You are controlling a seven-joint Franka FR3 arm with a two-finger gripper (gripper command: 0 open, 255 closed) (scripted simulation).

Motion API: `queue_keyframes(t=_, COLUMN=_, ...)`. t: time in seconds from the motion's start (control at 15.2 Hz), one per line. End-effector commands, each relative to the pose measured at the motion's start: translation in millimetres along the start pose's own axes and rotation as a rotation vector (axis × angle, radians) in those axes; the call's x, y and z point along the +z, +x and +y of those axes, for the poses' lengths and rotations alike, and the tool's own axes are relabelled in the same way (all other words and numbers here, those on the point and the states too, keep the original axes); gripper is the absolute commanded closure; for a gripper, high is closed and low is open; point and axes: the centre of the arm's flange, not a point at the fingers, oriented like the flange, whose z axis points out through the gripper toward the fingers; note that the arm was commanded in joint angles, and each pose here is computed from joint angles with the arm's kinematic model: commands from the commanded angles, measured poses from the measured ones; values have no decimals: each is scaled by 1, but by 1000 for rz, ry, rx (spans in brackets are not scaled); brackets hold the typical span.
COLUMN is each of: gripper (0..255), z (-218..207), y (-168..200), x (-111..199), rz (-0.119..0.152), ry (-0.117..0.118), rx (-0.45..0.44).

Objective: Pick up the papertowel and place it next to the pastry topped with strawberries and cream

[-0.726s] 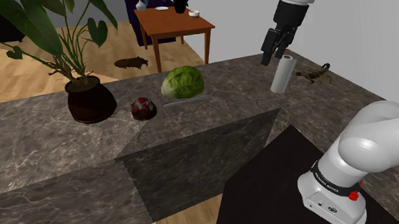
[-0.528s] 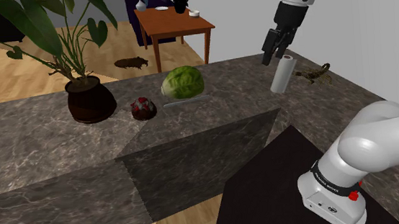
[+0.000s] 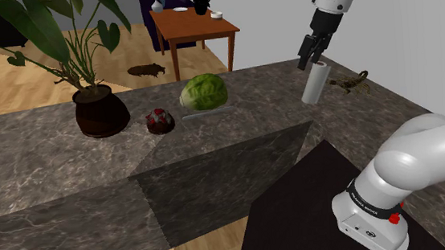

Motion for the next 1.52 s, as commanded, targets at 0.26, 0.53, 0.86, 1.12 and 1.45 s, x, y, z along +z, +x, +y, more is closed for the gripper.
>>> queue_keyframes(t=0.26, gripper=0, z=73, y=18, x=18, rz=8, ry=-6, rx=9)
queue_keyframes(t=0.53, gripper=0, z=123, y=29, x=30, rz=13, ry=-10, rx=16)
queue_keyframes(t=0.86, gripper=0, z=185, y=43, x=44, rz=20, ry=-14, rx=25)
queue_keyframes(t=1.12, gripper=0, z=234, y=54, x=56, rz=25, ry=-18, rx=31)
queue_keyframes(t=1.45, gripper=0, z=296, y=67, x=70, rz=31, ry=-22, rx=40)
